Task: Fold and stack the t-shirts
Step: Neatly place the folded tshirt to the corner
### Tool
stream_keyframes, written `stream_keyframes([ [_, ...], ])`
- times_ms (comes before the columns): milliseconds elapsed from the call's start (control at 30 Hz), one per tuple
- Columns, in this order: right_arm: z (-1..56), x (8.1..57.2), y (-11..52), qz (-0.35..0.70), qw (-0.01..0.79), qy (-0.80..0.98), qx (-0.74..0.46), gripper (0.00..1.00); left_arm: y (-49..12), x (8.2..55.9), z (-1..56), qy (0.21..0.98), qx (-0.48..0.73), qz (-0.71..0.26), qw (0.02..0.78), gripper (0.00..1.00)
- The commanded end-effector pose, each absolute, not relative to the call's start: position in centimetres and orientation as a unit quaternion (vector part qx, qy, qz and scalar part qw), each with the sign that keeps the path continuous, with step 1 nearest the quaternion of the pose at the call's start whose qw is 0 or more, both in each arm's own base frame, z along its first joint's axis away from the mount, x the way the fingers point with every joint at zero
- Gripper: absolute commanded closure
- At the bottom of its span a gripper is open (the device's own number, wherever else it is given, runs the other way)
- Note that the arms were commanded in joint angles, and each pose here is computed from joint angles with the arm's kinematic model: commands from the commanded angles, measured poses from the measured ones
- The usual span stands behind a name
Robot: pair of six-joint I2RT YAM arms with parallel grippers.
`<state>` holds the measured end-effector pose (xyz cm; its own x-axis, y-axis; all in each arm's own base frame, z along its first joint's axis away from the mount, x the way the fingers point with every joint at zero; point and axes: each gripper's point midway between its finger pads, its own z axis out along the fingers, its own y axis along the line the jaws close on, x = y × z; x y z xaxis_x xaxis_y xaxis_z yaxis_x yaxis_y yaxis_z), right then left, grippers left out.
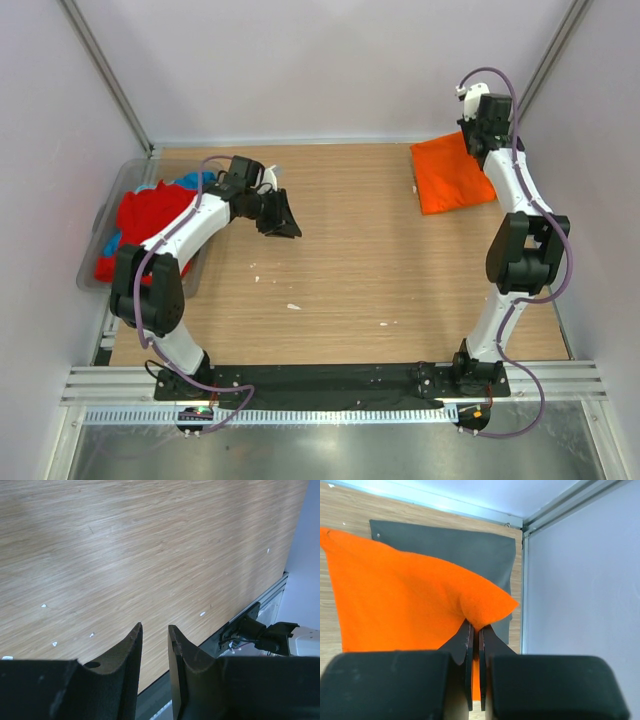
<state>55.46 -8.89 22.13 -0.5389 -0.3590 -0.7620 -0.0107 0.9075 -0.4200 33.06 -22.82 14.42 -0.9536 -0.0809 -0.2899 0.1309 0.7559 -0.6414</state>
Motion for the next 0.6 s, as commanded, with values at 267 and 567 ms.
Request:
stream_keyframes([
  [267, 28.5, 56.3, -10.0, -0.196, 0.56, 0.802, -0.077, 0.99, -23.4, 33.2, 15.6, 0.912, 0.022, -0.376, 0.16, 0.72],
  [567, 27.6, 56.4, -12.0, -0.2, 0.565, 0.799, -0.048, 0.99, -23.4, 33.2, 15.6, 0.912, 0.022, -0.375, 0.161, 0.72],
])
